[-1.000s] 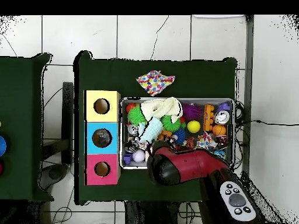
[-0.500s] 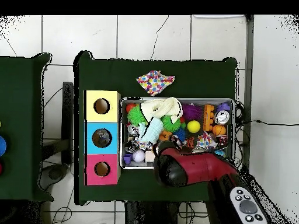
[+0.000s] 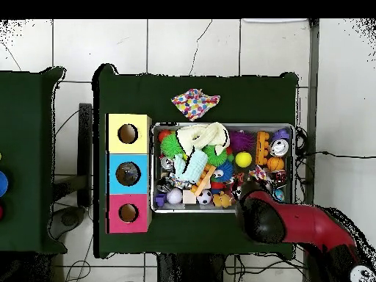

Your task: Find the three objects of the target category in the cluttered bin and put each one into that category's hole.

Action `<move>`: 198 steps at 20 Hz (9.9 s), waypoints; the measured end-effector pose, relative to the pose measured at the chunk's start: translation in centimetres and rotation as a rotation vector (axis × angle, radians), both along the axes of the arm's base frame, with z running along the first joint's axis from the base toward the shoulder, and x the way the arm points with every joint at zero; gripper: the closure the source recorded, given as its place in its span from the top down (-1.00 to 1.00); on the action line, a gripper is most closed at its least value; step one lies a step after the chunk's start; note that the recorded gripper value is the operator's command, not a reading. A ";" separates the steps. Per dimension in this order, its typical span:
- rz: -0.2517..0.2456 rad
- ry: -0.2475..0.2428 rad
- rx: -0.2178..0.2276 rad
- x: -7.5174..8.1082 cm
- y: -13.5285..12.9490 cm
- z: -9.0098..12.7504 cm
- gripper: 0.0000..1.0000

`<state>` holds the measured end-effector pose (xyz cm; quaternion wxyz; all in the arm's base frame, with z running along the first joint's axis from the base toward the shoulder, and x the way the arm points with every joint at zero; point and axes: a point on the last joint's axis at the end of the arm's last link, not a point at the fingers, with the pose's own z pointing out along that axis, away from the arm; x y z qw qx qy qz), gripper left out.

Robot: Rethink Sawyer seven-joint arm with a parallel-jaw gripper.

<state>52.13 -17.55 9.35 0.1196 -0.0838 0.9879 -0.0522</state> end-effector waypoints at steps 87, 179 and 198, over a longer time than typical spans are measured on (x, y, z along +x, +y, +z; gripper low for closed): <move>0.225 -0.172 0.139 -4.4 -6.0 -15.1 1.00; 0.293 -0.180 -0.119 -9.9 -8.6 -13.8 1.00; 0.266 -0.197 -0.095 -10.1 -8.7 -13.9 1.00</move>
